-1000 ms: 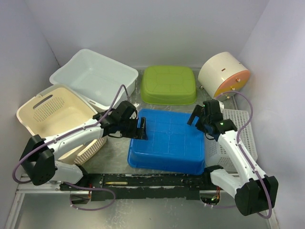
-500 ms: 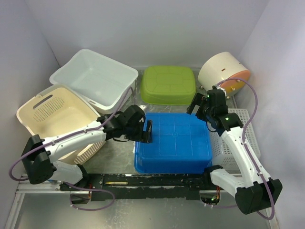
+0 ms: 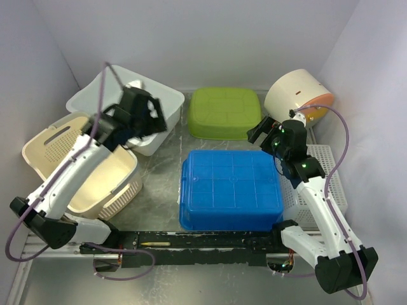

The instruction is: Turn the large container upside down

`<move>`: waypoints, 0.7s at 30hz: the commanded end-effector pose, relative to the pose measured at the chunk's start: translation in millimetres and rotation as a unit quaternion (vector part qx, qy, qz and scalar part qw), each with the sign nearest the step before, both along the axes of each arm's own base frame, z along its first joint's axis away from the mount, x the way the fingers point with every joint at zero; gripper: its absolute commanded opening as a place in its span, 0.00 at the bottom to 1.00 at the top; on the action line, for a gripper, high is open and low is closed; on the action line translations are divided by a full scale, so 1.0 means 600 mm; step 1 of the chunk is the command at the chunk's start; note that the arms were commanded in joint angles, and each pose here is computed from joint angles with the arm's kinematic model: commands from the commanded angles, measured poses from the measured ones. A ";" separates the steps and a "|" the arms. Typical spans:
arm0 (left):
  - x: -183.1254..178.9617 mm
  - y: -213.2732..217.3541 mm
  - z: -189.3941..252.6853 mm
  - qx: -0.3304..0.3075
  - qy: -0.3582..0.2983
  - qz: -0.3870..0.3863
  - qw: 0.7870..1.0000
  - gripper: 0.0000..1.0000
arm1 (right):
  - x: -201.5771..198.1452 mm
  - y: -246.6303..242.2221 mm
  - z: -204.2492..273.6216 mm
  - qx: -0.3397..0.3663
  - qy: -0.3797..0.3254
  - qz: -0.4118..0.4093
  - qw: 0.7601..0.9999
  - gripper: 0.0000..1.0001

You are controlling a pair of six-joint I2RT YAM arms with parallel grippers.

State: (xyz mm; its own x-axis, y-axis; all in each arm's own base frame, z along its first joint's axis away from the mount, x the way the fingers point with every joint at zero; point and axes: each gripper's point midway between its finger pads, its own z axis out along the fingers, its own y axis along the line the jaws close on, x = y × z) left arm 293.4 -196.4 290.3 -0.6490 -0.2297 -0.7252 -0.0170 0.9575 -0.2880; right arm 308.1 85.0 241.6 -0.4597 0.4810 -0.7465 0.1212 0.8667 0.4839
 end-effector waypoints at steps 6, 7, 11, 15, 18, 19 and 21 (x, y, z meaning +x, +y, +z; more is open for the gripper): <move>0.112 0.278 -0.046 0.035 0.051 0.155 0.986 0.98 | 0.035 0.034 0.038 0.060 -0.058 0.015 0.996 1.00; 0.117 0.296 -0.058 0.036 0.061 0.165 0.984 0.98 | 0.037 0.037 0.039 0.067 -0.057 0.015 0.996 1.00; 0.135 0.344 -0.085 0.044 0.060 0.187 0.979 0.98 | 0.039 0.037 0.045 0.075 -0.068 0.011 0.995 1.00; 0.137 0.364 -0.126 0.051 0.091 0.203 0.974 0.91 | 0.038 0.031 0.041 0.065 -0.074 0.007 0.995 1.00; 0.139 0.350 -0.160 0.043 0.101 0.172 0.979 0.87 | 0.044 0.025 0.023 0.042 -0.051 0.000 0.998 1.00; 0.135 0.350 -0.174 0.045 0.113 0.171 0.978 0.83 | 0.048 0.016 0.015 0.027 -0.037 -0.010 0.999 1.00; 0.122 0.349 -0.195 0.047 0.135 0.170 0.975 0.74 | 0.055 0.006 0.008 0.000 -0.020 -0.018 1.000 1.00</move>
